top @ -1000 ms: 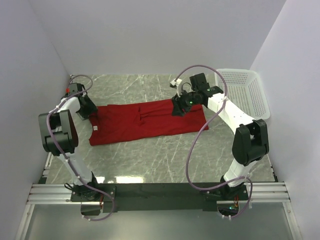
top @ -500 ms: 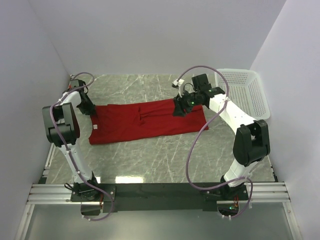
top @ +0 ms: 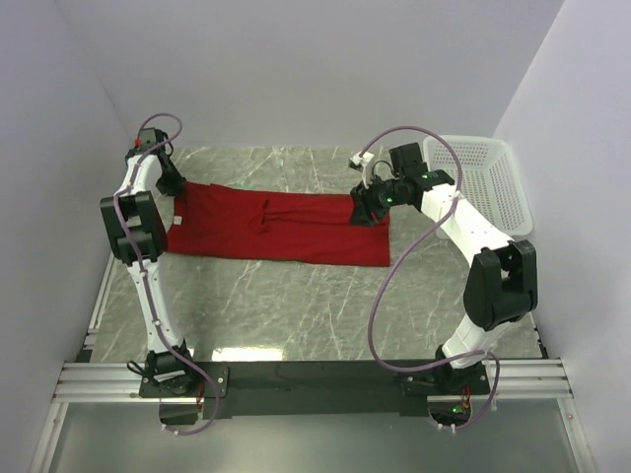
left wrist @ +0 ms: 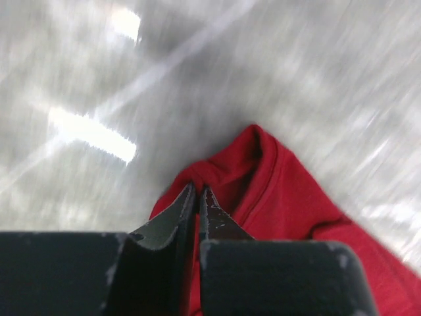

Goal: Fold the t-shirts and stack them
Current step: Fold the tshirt

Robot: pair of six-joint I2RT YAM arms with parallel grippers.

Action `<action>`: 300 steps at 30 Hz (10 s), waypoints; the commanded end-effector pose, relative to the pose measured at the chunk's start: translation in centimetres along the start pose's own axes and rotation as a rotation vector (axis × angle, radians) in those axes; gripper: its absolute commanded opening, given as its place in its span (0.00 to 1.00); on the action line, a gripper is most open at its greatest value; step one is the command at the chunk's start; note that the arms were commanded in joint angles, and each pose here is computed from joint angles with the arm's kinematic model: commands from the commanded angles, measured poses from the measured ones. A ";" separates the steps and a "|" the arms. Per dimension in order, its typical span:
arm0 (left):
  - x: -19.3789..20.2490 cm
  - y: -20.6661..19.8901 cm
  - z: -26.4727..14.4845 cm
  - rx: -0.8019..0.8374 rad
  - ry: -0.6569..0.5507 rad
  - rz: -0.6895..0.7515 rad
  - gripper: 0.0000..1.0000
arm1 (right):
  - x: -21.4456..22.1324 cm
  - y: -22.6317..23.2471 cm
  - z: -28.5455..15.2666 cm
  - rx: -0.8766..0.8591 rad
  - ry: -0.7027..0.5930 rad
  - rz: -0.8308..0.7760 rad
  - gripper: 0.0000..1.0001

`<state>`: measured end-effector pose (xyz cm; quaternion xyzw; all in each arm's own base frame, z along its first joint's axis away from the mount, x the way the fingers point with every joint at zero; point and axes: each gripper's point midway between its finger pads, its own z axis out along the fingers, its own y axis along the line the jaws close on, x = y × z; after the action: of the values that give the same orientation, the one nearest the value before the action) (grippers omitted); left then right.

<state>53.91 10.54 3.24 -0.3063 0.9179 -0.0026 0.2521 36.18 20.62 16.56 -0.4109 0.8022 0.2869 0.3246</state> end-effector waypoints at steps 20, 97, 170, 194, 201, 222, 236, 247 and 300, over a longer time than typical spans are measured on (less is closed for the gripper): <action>-11.7 -3.7 -17.3 0.202 -0.472 -0.098 0.73 | 10.8 1.0 5.4 -0.054 0.385 -0.544 0.57; 3.5 -2.2 0.5 0.159 0.060 -0.240 0.29 | 2.5 3.7 2.6 0.050 0.159 -0.106 0.50; 53.8 -7.6 -23.7 0.465 0.060 1.102 0.56 | 18.0 8.5 -3.2 -0.535 0.235 -0.776 0.59; 53.5 -7.2 -27.1 0.574 0.017 1.136 0.62 | 16.3 8.5 -3.0 -0.515 0.227 -0.801 0.59; 54.8 -5.8 -24.5 0.450 0.081 1.128 0.60 | 15.5 8.2 -3.4 -0.494 0.228 -0.824 0.59; 54.5 -6.2 -25.5 0.483 0.079 1.056 0.01 | 18.4 8.3 -1.2 -0.552 0.359 -0.981 0.59; 54.2 -6.8 -26.4 0.556 0.078 1.007 0.00 | 20.3 8.1 2.0 -0.516 0.512 -0.993 0.56; 54.1 -7.4 -26.7 0.582 0.087 0.985 0.00 | 21.4 7.9 3.5 -0.436 0.588 -0.970 0.25; 23.5 -9.5 -21.8 0.579 -0.072 0.120 0.00 | -8.1 2.4 16.9 -0.165 0.116 -0.142 0.00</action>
<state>32.22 -13.85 11.62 -0.1745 0.8923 -0.2273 0.3489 40.05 35.51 10.58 -0.5479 0.7501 0.3069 0.2073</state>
